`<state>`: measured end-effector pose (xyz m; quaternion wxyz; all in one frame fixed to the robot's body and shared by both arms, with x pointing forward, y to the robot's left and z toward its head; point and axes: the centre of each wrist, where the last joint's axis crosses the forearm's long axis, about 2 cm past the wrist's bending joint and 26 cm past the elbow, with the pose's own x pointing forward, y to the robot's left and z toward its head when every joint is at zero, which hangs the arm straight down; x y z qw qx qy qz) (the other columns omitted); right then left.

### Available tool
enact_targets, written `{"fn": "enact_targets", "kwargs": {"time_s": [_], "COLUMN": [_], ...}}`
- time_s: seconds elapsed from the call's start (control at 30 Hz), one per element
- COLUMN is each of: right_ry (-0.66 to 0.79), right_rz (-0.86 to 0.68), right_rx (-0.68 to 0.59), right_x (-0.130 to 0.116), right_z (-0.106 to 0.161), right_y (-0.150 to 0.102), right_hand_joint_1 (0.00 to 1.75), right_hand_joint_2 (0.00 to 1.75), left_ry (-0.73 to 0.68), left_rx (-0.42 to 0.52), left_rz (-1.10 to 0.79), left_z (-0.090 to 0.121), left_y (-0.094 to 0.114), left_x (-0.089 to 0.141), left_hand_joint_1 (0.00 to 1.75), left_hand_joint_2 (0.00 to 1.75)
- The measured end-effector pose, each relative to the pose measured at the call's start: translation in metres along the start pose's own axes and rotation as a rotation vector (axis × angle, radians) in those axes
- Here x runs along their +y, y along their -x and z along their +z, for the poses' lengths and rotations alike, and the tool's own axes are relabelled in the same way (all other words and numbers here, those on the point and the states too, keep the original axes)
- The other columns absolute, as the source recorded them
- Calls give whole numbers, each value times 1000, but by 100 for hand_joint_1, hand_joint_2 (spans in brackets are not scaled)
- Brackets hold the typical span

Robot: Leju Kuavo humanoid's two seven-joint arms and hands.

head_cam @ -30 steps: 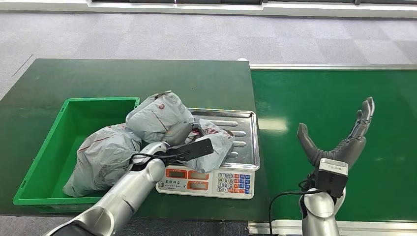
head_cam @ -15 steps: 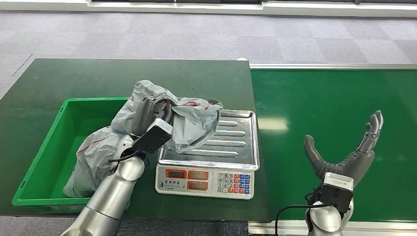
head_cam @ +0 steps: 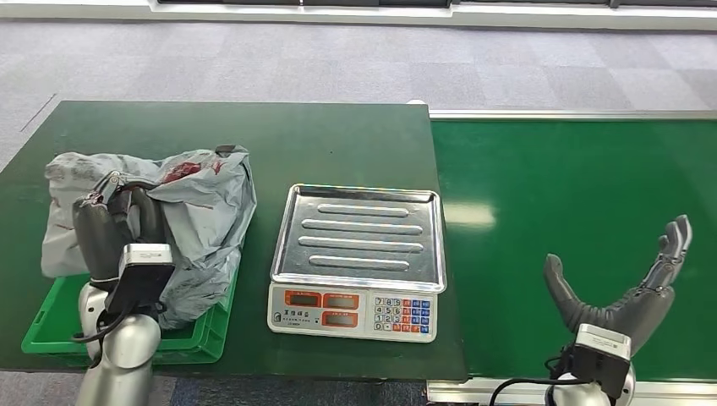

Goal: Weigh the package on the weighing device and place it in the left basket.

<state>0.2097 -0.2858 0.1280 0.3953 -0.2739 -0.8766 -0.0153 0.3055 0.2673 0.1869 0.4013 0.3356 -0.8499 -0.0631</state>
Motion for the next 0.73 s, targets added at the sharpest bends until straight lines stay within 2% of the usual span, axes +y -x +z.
{"fn": "enact_targets", "kwargs": {"time_s": [0.07, 0.2, 0.37, 0.57, 0.73], "right_ry": [-1, -4, -1, 0, -1], "right_rz": [2, 6, 9, 10, 10], "right_rx": [4, 11, 21, 28, 32], "right_x": [-1, -2, -4, -5, -4], "right_z": [1, 3, 4, 4, 3], "right_y": [0, -1, -1, 0, -1], "right_hand_joint_1": [0, 0, 0, 0, 0], "right_hand_joint_2": [175, 175, 175, 175, 175], "left_ry": [9, 50, 72, 69, -43], "left_rx": [49, 135, 182, 199, 130], "left_rz": [-74, -152, -170, -165, -116], "left_z": [11, 24, 31, 34, 36], "left_y": [7, 17, 24, 28, 28], "left_x": [7, 14, 17, 18, 22], "left_hand_joint_1": [0, 0, 0, 0, 0], "left_hand_joint_2": [175, 175, 175, 175, 175]}}
